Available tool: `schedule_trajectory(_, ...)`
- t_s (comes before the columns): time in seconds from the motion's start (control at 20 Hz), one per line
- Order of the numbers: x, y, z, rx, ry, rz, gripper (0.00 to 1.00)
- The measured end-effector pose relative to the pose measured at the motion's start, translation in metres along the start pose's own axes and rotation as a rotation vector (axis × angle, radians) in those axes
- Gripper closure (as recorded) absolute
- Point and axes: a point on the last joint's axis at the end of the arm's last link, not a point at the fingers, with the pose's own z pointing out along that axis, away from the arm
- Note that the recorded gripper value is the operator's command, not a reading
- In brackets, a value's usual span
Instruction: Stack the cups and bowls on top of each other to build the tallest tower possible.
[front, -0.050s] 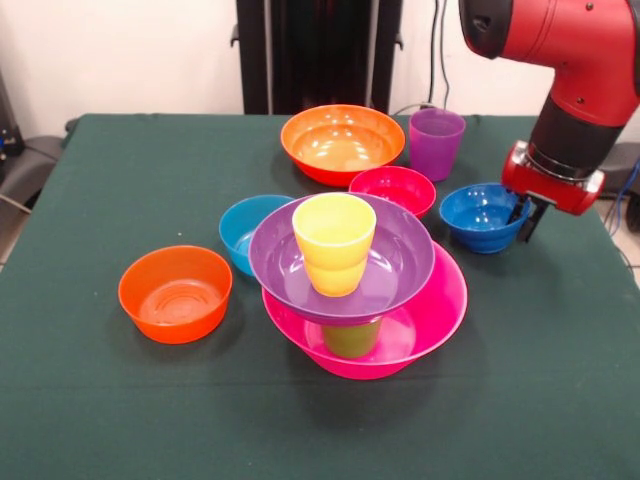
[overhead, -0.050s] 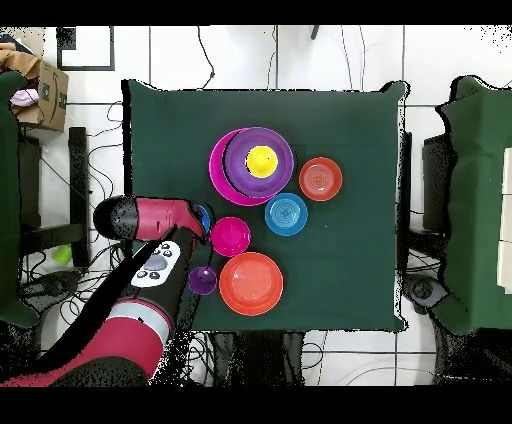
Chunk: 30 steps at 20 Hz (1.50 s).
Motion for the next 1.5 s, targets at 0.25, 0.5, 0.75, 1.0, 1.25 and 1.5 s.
schedule_trajectory(0.25,-0.004,-0.005,-0.004,-0.003,0.0,0.012,1.0)
schedule_trajectory(0.5,-0.01,-0.02,-0.022,-0.01,0.008,0.046,1.0)
schedule_trajectory(0.75,-0.024,-0.039,-0.052,-0.023,0.024,0.093,1.0)
schedule_trajectory(1.0,-0.043,-0.056,-0.09,-0.032,0.088,0.142,1.0)
schedule_trajectory(1.25,-0.047,-0.064,-0.116,-0.024,0.157,0.156,1.0)
schedule_trajectory(1.5,-0.055,-0.06,-0.153,-0.007,0.25,0.146,1.0)
